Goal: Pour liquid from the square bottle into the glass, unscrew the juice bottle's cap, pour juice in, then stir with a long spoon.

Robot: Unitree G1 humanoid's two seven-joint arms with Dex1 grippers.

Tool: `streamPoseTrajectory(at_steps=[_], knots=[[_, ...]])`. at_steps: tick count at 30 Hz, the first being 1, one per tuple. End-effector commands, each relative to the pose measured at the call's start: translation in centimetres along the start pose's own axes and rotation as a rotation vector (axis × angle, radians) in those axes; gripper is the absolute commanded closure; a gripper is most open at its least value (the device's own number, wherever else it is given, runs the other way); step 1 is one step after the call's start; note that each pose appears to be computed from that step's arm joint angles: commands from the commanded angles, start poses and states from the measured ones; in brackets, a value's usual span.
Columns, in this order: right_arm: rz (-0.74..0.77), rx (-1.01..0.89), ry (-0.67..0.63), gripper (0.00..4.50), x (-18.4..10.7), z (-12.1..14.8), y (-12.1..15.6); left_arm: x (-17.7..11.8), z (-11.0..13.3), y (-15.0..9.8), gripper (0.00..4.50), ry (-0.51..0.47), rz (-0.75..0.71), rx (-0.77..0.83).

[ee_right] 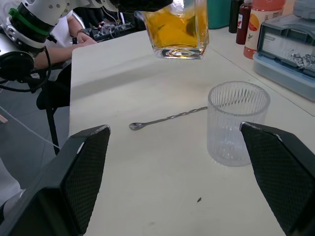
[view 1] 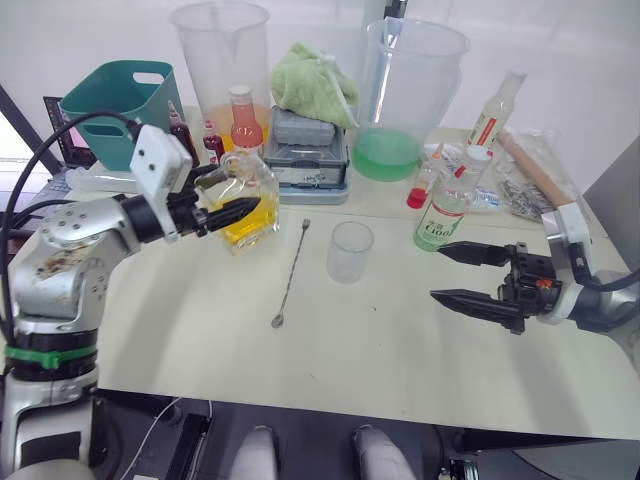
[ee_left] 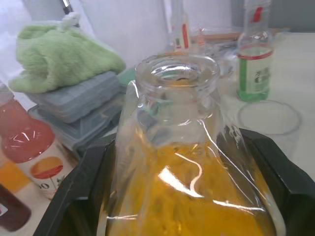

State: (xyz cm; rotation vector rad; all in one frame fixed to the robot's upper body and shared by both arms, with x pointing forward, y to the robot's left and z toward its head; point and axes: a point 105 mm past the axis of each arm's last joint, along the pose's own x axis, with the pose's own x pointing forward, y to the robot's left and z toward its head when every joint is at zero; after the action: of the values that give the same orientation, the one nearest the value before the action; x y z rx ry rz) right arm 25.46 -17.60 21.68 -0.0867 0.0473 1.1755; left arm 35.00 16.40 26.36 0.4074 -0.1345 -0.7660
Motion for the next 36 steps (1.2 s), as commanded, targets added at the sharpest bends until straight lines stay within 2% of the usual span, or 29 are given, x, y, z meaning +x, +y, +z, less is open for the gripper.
streamPoseTrajectory(at_steps=[1, 5, 8, 18, 26, 36], knots=[[-0.011, -0.062, -0.024, 0.03, 0.0, 1.0, 0.5, 0.7, 2.4, 1.2, 1.7, -0.036, 0.077, 0.113], [-0.006, -0.03, -0.054, 0.03, 0.2, 1.3, 1.1, 2.1, 2.5, 1.4, 1.7, -0.04, 0.077, 0.15], [-0.035, -0.038, -0.058, 0.03, 0.4, 1.2, 1.5, 4.7, 2.7, 1.1, 1.7, -0.046, 0.045, 0.232], [-0.101, -0.054, -0.063, 0.03, 0.6, 1.0, 2.1, 8.9, 2.4, 0.5, 1.7, -0.138, 0.08, 0.447], [-0.109, -0.016, -0.044, 0.03, 0.4, 0.6, 2.7, 10.8, 2.4, -0.3, 1.7, -0.162, 0.098, 0.582], [-0.141, -0.019, -0.031, 0.03, 0.4, 0.5, 2.2, 11.9, 1.7, -3.0, 1.7, -0.178, 0.041, 0.729]])
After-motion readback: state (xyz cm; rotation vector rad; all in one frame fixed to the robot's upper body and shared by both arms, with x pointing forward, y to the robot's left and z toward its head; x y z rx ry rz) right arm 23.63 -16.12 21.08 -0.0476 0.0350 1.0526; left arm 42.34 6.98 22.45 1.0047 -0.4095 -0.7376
